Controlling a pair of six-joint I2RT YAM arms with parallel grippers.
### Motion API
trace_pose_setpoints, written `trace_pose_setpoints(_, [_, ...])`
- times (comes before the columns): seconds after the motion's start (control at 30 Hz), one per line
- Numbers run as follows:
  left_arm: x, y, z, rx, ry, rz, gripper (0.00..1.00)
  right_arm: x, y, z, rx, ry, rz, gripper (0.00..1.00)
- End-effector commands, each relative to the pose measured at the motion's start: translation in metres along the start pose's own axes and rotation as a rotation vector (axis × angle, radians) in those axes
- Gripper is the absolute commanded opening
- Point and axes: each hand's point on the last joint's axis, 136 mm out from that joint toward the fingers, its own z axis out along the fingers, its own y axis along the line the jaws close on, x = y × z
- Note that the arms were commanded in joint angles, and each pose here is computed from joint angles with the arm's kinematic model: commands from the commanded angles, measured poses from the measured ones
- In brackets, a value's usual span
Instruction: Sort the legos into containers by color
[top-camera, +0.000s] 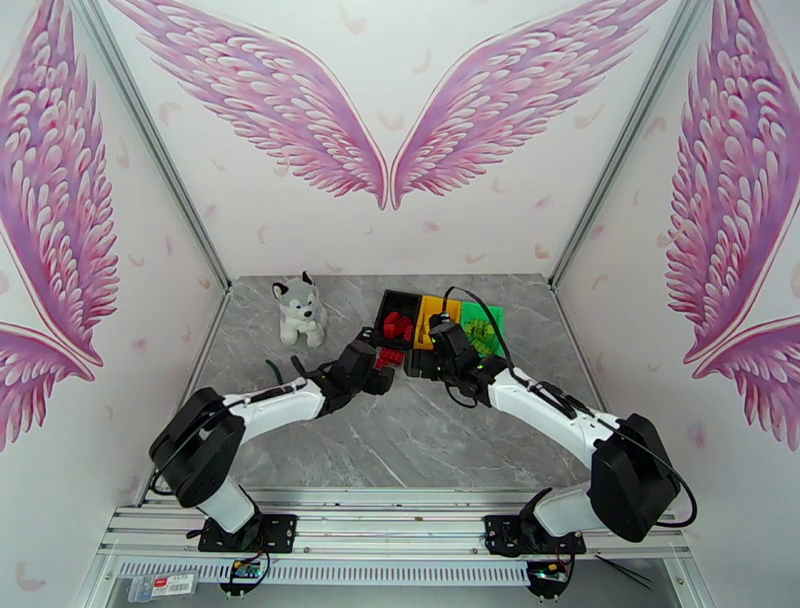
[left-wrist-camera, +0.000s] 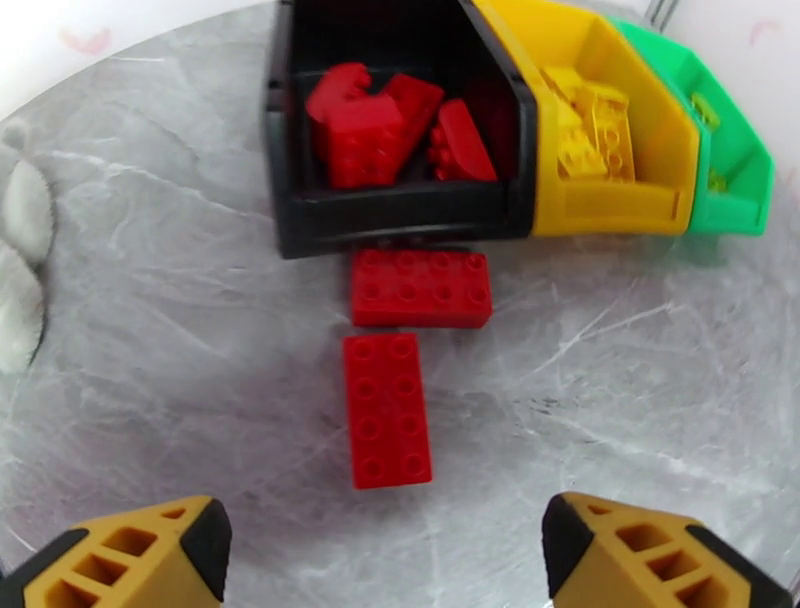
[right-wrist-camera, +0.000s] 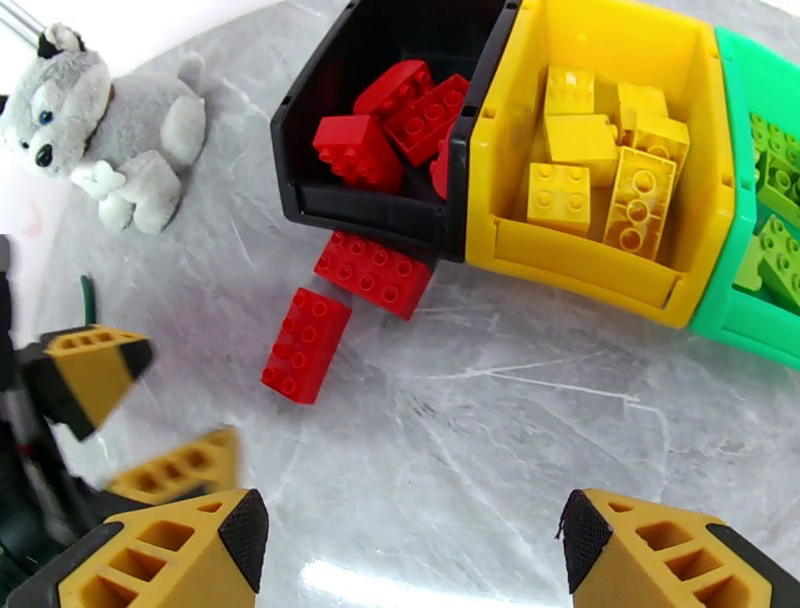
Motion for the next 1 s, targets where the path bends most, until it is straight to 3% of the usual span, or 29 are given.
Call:
trace_pose_setpoints(0.0, [0.016, 0.007, 0.014, -0.083, 0.086, 0.061, 0.87, 0.005, 0.000, 0.004, -0.017, 0.008, 0.023, 0.85])
trace_pose_setpoints(0.2, [0.033, 0.016, 0.044, -0.158, 0.166, 0.090, 0.83, 0.007, -0.008, 0.010, -0.008, 0.022, 0.055, 0.86])
trace_pose_setpoints(0.33, [0.034, 0.014, 0.054, -0.134, 0.179, 0.081, 0.77, 0.008, -0.020, 0.013, 0.004, 0.024, 0.096, 0.86])
trace_pose_setpoints(0.77, [0.030, 0.011, 0.078, -0.074, 0.211, 0.043, 0.43, 0.018, -0.042, 0.032, -0.008, 0.078, 0.212, 0.86])
trace_pose_setpoints(0.87, [0.027, 0.011, 0.074, -0.054, 0.208, 0.032, 0.31, 0.018, -0.044, 0.032, -0.015, 0.078, 0.224, 0.85])
trace_pose_setpoints(0.97, [0.018, 0.005, 0.060, -0.019, 0.182, 0.015, 0.26, 0.018, -0.044, 0.031, -0.019, 0.076, 0.228, 0.85])
